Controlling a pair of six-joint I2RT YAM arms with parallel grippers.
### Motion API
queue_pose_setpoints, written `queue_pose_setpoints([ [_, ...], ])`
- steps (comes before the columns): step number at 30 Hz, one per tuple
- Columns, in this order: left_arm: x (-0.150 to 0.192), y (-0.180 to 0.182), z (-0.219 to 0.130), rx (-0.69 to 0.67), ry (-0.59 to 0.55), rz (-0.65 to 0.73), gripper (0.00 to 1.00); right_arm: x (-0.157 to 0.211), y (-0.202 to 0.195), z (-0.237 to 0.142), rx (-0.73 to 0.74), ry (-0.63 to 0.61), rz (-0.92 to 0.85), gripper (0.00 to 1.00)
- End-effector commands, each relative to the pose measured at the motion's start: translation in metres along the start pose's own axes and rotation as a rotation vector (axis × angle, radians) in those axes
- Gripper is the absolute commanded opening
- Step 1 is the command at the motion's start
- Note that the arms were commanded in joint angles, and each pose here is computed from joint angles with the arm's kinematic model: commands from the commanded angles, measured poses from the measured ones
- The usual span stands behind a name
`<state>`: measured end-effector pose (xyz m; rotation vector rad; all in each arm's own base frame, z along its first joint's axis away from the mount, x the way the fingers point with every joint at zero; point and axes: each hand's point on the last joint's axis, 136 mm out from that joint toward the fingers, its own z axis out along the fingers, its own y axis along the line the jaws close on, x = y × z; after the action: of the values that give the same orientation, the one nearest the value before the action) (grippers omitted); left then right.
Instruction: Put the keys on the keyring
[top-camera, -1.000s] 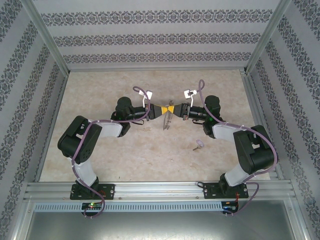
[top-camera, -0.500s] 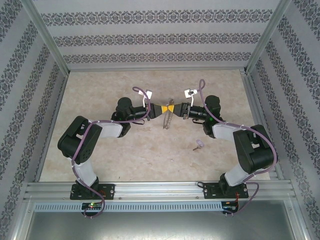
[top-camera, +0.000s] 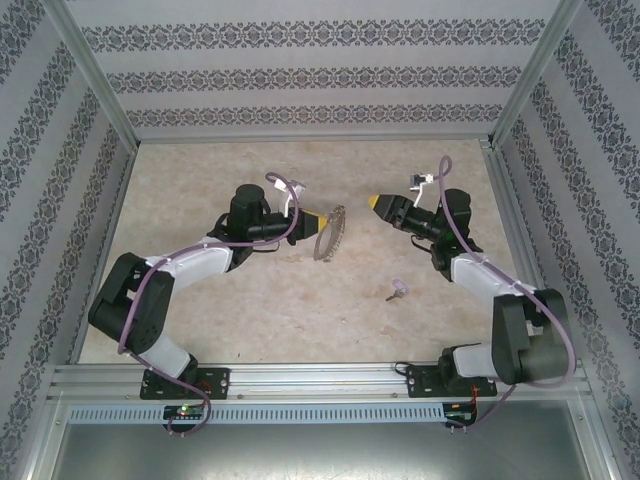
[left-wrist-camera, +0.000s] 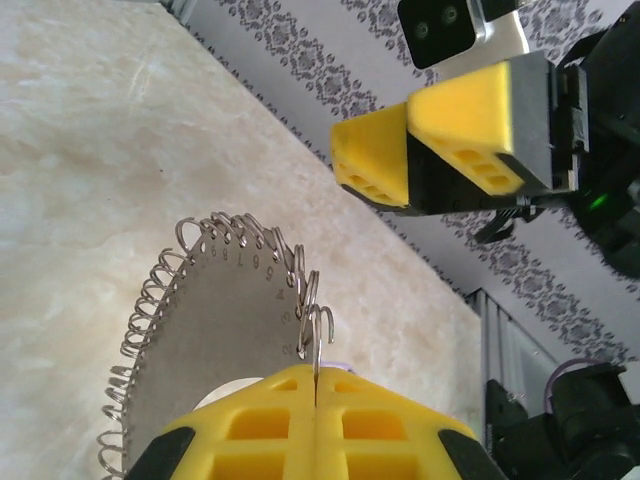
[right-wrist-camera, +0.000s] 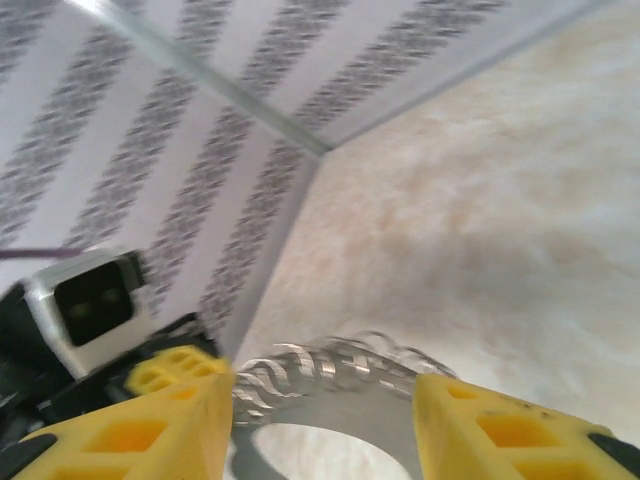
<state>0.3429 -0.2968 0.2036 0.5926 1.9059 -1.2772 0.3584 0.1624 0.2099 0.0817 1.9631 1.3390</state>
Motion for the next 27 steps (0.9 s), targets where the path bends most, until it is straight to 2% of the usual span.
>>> queue_pose_setpoints([
  [1, -0.002, -0.006, -0.005, -0.033, 0.041, 0.086, 0.0, 0.044, -0.062, -0.025, 0.41, 0.125, 0.099, 0.5],
  [5, 0.0, -0.007, -0.009, -0.05, 0.047, 0.09, 0.0, 0.073, -0.082, -0.066, 0.756, 0.261, -0.005, 0.5],
  [9, -0.002, -0.006, -0.01, -0.064, 0.04, 0.091, 0.0, 0.093, -0.092, -0.092, 0.917, 0.332, -0.05, 0.47],
  [14, -0.003, -0.007, -0.011, -0.061, 0.034, 0.094, 0.0, 0.123, -0.107, -0.107, 1.01, 0.4, -0.021, 0.4],
  [18, -0.003, -0.008, -0.01, -0.053, 0.027, 0.093, 0.0, 0.143, -0.121, -0.116, 1.094, 0.42, 0.0, 0.38],
  [27, -0.001, -0.012, -0.011, -0.035, 0.018, 0.096, 0.0, 0.151, -0.14, -0.112, 1.171, 0.378, 0.06, 0.38],
])
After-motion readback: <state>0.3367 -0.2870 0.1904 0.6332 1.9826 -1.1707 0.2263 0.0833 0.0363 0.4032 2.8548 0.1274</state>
